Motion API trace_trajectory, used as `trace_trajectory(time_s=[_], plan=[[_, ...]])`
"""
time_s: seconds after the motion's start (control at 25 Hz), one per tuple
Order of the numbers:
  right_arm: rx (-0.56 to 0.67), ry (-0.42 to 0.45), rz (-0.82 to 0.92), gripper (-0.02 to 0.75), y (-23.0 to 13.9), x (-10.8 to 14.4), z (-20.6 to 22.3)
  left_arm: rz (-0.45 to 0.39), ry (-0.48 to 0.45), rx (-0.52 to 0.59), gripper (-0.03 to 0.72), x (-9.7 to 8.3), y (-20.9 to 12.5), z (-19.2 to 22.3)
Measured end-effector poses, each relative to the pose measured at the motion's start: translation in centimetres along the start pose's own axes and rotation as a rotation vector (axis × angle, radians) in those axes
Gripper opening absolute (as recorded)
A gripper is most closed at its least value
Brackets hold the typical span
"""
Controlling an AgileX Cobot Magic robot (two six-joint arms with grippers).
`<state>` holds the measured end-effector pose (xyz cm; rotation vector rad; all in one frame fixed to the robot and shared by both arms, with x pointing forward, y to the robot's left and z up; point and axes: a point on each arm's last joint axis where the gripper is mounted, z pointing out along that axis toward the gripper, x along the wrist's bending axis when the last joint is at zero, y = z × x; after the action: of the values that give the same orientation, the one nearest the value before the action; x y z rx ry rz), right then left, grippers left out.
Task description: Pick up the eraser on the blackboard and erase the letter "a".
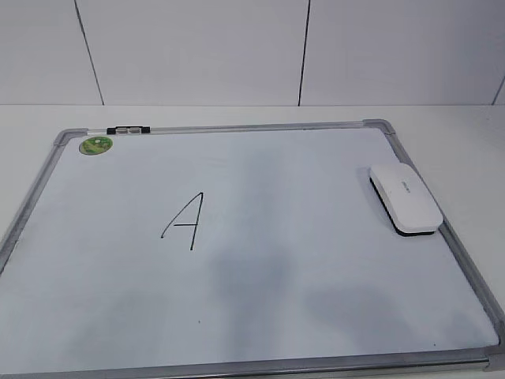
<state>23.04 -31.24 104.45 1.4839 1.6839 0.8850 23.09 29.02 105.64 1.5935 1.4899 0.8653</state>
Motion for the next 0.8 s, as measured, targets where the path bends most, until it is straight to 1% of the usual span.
trace_trajectory(time_s=[0.36,0.8], plan=[[0.0,-0.003,0.0,0.56,-0.01,0.0,-0.01,0.0,0.0,0.0,0.236,0.0,0.0,0.0],[0.007,-0.095,0.055,0.56,-0.06,0.11,-0.12,0.0,0.0,0.0,0.236,0.0,0.0,0.0]])
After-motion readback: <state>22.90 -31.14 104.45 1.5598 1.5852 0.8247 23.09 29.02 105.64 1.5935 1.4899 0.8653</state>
